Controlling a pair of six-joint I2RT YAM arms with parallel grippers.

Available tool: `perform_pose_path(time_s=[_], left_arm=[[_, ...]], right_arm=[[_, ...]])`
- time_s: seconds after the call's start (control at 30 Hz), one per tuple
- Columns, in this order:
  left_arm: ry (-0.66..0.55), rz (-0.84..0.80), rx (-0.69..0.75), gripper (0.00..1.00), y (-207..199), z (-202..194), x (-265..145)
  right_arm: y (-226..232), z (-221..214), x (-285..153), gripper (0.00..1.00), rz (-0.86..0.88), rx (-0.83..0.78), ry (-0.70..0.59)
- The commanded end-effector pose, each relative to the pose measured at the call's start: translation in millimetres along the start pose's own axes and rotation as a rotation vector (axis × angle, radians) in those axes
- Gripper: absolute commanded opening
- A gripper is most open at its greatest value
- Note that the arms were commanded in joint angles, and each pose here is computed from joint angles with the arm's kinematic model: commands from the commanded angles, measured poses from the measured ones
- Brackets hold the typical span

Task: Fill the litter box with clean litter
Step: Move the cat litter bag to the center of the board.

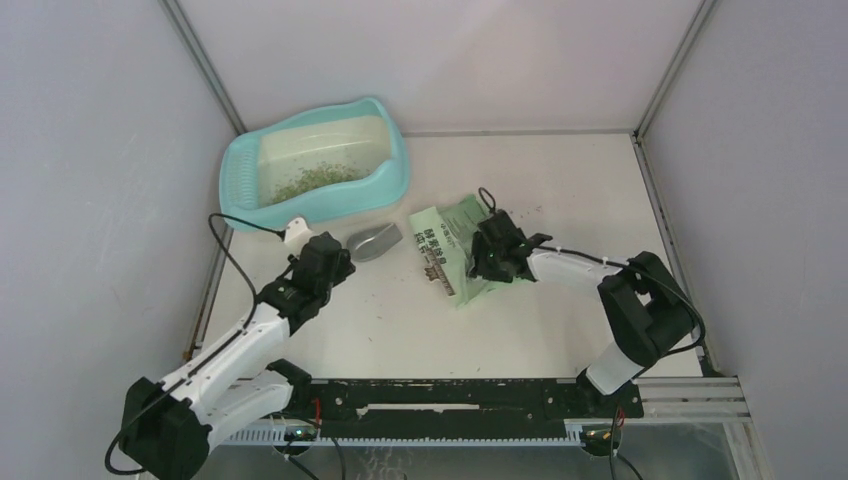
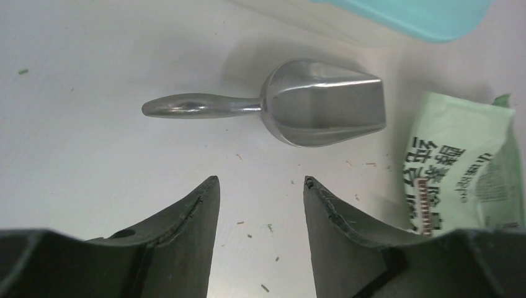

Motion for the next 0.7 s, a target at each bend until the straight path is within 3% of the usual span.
perform_pose_path(time_s=[0.0,0.3,0.5,0.67], left_arm=[[-0.017,-0.035,0.029,0.56,-23,15,6],[-0.008,0.025,0.181,0.50,-45,27,39],[0.173,-0.085,0.366,0.47,-80,3,62],[0.258,-0.139,0.467,0.48,-84,-15,66]], right_arm=[[-47,23,14,0.64,-0.082,-0.013,-0.015],[-36,41,-54,0.72,0.019,-0.013,-0.118],[-29,31,-100,0.75,0.119,0.005,-0.164],[-31,26,-116,0.77,0.150,0.009,-0.178]])
Point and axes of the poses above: each gripper's point midway between its finger pads, its own x axis out along the fingers, its own y axis along the line the jaws close on, z = x × y, the point moved 4 cm from there along -x, back along the fingers, and after that the axes turned 5 degrees about -x, right-handed, at the moved point
